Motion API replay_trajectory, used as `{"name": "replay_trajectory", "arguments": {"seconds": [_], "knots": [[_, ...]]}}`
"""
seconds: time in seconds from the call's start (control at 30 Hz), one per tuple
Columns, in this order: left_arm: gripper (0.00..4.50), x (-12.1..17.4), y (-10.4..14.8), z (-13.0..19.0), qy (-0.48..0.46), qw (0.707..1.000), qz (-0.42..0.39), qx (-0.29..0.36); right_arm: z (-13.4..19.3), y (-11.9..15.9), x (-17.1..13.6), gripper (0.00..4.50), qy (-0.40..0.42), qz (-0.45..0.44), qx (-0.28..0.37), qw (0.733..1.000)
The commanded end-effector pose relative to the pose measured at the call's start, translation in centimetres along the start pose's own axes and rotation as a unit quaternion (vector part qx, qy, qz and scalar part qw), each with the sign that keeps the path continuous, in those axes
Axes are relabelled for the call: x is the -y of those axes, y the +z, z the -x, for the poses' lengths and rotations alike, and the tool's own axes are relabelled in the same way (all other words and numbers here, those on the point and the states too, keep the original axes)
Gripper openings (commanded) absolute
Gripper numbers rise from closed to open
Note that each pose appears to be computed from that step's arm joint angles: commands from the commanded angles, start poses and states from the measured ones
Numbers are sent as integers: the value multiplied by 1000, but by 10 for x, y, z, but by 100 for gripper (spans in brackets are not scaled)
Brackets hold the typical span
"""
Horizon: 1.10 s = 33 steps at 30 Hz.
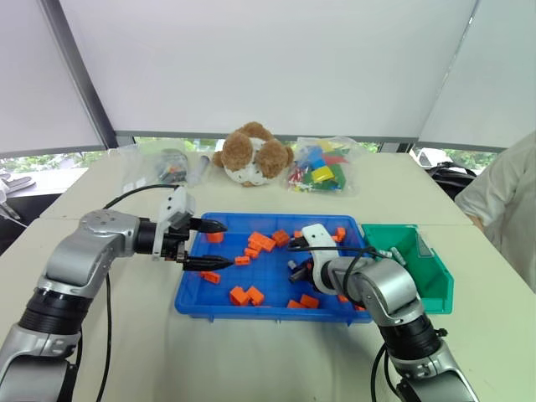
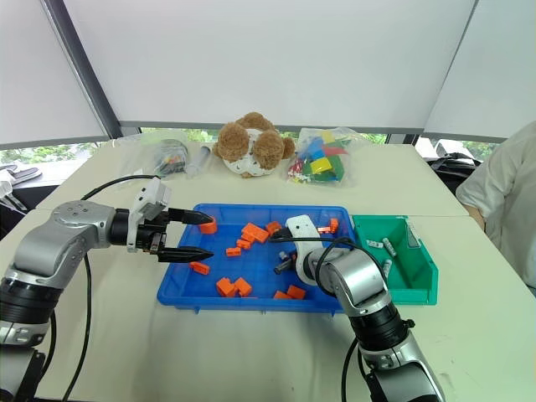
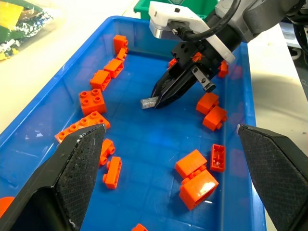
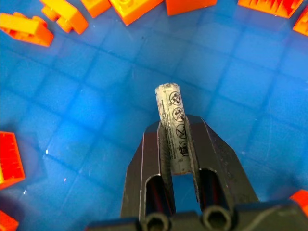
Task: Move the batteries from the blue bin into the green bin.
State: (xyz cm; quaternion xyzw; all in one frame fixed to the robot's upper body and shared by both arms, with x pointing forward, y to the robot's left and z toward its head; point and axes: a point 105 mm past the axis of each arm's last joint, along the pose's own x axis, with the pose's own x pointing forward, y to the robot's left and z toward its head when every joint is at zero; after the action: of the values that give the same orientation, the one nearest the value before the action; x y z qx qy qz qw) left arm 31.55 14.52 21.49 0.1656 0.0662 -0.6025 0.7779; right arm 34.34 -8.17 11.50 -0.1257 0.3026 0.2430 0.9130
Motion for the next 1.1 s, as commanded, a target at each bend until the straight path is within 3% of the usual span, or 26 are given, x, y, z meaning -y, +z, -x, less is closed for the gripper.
{"name": "replay_trajectory", "arguments": {"seconds": [0.03, 0.17, 0.27, 0.4, 0.53, 0.63, 0.67, 0.77, 0.83, 0.9, 1.1], "knots": [[450, 0, 14, 6, 9, 1000, -23, 13, 26, 32, 2, 3, 17, -3, 57, 998], [450, 0, 13, 6, 9, 1000, -23, 12, 71, 66, 43, 3, -33, 0, 122, 992], [450, -1, 13, 5, 8, 1000, -23, 14, 106, 68, 89, 3, -107, -5, 136, 985], [450, -1, 13, 3, 4, 1000, -21, 17, 134, 44, 127, 3, -160, -11, 109, 981], [450, -2, 12, 0, -4, 1000, -20, 18, 145, 6, 142, 3, -157, -17, 66, 985], [450, -4, 13, -1, -7, 1000, -22, 20, 145, -8, 145, 3, -152, -17, 51, 987], [450, -4, 13, -2, -8, 1000, -22, 20, 145, -10, 144, 106, -148, -18, 50, 988], [450, -5, 14, -3, -10, 999, -23, 21, 144, -15, 142, 241, -137, -12, 46, 989], [450, -5, 14, -3, -12, 999, -23, 22, 146, -14, 141, 355, -132, -6, 52, 990], [450, -4, 14, -2, -14, 999, -21, 21, 153, -1, 135, 446, -118, 22, 74, 990], [450, -2, 15, 4, -20, 1000, -9, 22, 171, 34, 99, 446, -23, 111, 137, 984]]}}
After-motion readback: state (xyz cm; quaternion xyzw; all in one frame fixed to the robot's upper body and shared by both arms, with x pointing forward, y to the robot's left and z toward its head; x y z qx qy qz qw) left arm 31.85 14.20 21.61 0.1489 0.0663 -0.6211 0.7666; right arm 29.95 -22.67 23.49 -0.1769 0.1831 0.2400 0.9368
